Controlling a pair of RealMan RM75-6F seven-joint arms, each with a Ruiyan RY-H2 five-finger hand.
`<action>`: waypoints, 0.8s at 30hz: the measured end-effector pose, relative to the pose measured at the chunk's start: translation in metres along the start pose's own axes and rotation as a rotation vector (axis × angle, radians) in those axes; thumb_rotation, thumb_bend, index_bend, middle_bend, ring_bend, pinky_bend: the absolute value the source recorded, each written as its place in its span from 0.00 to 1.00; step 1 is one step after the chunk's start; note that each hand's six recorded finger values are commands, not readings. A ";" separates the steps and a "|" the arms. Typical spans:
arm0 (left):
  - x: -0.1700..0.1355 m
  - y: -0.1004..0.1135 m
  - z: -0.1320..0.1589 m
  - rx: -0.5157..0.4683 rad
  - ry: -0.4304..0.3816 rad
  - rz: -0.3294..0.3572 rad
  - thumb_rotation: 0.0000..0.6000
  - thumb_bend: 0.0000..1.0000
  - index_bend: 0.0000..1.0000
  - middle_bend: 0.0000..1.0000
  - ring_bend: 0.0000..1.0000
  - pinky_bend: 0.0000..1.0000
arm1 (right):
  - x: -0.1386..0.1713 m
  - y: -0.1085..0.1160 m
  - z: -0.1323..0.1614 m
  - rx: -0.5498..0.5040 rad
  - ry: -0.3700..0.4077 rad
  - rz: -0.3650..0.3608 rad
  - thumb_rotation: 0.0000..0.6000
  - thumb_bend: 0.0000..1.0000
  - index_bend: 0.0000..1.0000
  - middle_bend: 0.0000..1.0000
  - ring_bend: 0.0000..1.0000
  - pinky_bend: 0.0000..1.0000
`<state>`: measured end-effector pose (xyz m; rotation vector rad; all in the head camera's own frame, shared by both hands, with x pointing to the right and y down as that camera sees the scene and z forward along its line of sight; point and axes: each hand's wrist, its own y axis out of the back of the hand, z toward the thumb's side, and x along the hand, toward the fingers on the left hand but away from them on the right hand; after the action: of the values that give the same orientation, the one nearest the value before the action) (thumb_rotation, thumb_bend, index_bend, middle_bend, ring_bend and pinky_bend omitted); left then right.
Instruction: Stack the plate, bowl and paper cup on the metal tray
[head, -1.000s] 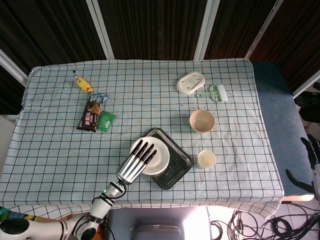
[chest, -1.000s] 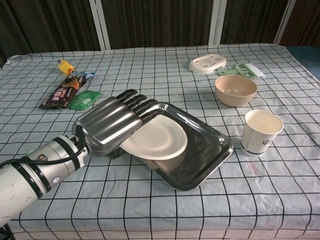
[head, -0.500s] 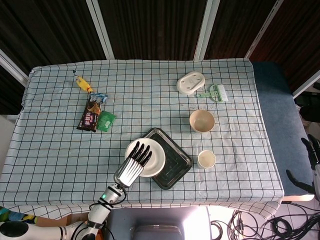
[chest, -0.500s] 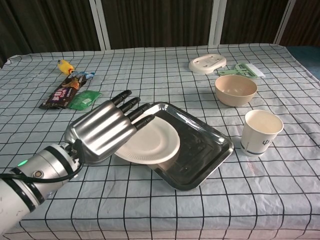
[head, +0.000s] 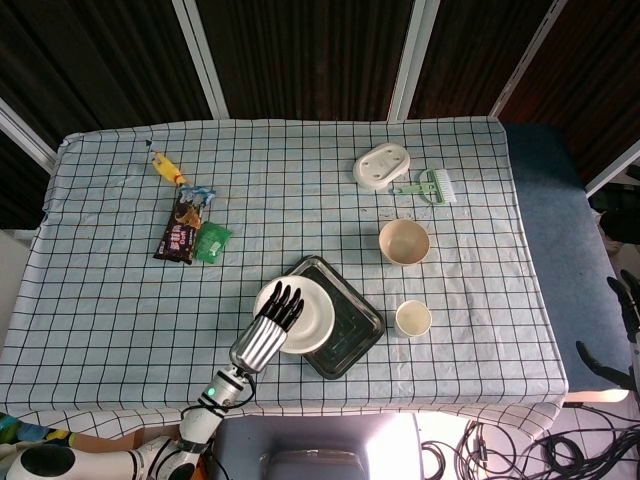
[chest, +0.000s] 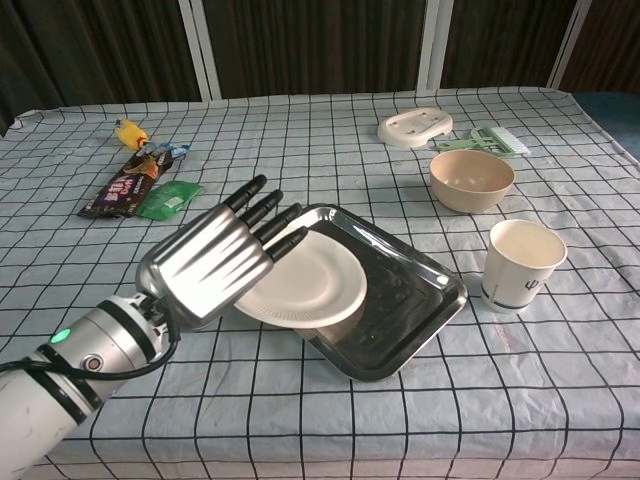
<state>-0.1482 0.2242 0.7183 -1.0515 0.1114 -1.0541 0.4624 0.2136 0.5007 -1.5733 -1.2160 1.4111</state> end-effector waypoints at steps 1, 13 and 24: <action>-0.001 0.000 -0.003 0.004 0.010 -0.004 1.00 0.29 0.00 0.00 0.00 0.00 | 0.000 0.000 0.000 0.001 0.001 0.000 1.00 0.19 0.00 0.00 0.00 0.00; -0.049 -0.021 -0.084 -0.124 0.209 -0.019 1.00 0.31 0.00 0.00 0.00 0.00 | -0.001 -0.010 0.009 0.034 0.036 0.021 1.00 0.19 0.00 0.00 0.00 0.00; -0.148 -0.053 -0.172 -0.419 0.488 0.008 1.00 0.31 0.00 0.00 0.00 0.00 | -0.060 -0.040 0.053 0.143 0.156 0.063 1.00 0.19 0.00 0.00 0.00 0.00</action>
<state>-0.3541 0.2185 0.6088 -1.1413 0.7568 -1.2956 0.4048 0.1651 0.5486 -1.6017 -0.9613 1.3558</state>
